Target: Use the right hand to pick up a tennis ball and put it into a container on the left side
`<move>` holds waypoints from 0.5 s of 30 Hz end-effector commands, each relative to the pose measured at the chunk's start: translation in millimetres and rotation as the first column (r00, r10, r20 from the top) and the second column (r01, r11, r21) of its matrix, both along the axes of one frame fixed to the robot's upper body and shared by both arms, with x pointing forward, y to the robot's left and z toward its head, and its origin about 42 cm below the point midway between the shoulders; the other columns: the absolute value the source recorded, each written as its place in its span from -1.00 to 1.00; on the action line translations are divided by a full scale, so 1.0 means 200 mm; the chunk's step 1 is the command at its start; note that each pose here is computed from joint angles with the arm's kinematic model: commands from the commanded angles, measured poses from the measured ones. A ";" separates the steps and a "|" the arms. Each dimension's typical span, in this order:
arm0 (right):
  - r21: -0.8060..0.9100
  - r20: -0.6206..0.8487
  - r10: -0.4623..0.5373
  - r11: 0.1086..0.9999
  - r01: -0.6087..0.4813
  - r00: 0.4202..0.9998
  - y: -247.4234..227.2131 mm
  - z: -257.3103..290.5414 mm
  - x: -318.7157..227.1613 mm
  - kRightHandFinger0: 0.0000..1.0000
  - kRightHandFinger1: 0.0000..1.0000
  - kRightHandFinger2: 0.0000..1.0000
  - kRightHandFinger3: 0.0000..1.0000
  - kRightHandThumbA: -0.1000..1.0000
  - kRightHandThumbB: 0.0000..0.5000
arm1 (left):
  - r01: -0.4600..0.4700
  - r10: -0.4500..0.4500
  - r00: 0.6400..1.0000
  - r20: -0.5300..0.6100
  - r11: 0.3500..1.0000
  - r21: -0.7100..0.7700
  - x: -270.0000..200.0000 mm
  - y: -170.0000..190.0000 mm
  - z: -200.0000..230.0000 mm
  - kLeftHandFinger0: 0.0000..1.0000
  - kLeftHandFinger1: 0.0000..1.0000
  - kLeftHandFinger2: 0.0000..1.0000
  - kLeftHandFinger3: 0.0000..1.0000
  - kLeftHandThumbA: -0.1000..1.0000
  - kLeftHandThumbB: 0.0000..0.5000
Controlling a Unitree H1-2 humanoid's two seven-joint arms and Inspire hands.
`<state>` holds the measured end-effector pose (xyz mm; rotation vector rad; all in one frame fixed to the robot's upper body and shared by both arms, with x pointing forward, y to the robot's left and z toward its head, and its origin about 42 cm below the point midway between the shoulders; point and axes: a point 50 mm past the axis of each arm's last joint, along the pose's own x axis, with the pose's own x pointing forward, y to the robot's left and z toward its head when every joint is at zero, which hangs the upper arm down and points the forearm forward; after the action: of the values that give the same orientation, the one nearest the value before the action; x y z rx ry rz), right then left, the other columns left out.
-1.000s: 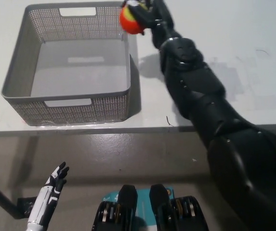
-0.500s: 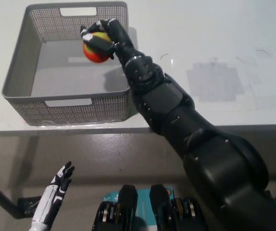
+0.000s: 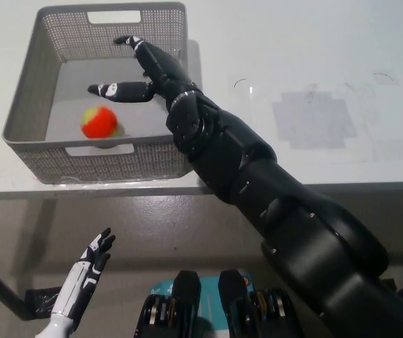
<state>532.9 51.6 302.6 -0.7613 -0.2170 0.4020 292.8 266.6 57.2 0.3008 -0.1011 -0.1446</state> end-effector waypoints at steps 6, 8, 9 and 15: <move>-0.030 0.090 0.018 0.999 -0.015 0.996 -0.04 0.20 0.06 1.00 1.00 1.00 1.00 1.00 0.86 | 0.037 -0.038 0.999 0.028 0.999 0.031 0.03 0.00 0.06 1.00 1.00 1.00 1.00 1.00 0.46; -0.015 0.105 0.012 1.000 -0.010 0.994 -0.07 0.24 0.08 1.00 1.00 1.00 1.00 1.00 0.83 | 0.039 -0.040 0.999 0.033 0.999 0.031 0.04 0.00 0.06 1.00 1.00 1.00 1.00 1.00 0.44; 0.004 0.117 0.009 1.000 -0.009 0.993 -0.09 0.26 0.09 1.00 1.00 1.00 1.00 1.00 0.83 | 0.040 -0.041 0.999 0.034 0.999 0.031 0.04 0.00 0.06 1.00 1.00 1.00 1.00 1.00 0.44; 0.204 0.275 -0.014 0.978 -0.044 0.961 -0.33 0.49 0.13 1.00 1.00 1.00 1.00 1.00 0.81 | 0.045 -0.046 0.998 0.047 0.999 0.026 0.05 0.01 0.07 1.00 1.00 1.00 1.00 1.00 0.36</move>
<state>555.1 7.8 341.0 -0.7066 -0.3204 0.3208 295.0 265.3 57.4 0.3093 -0.0901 -0.1639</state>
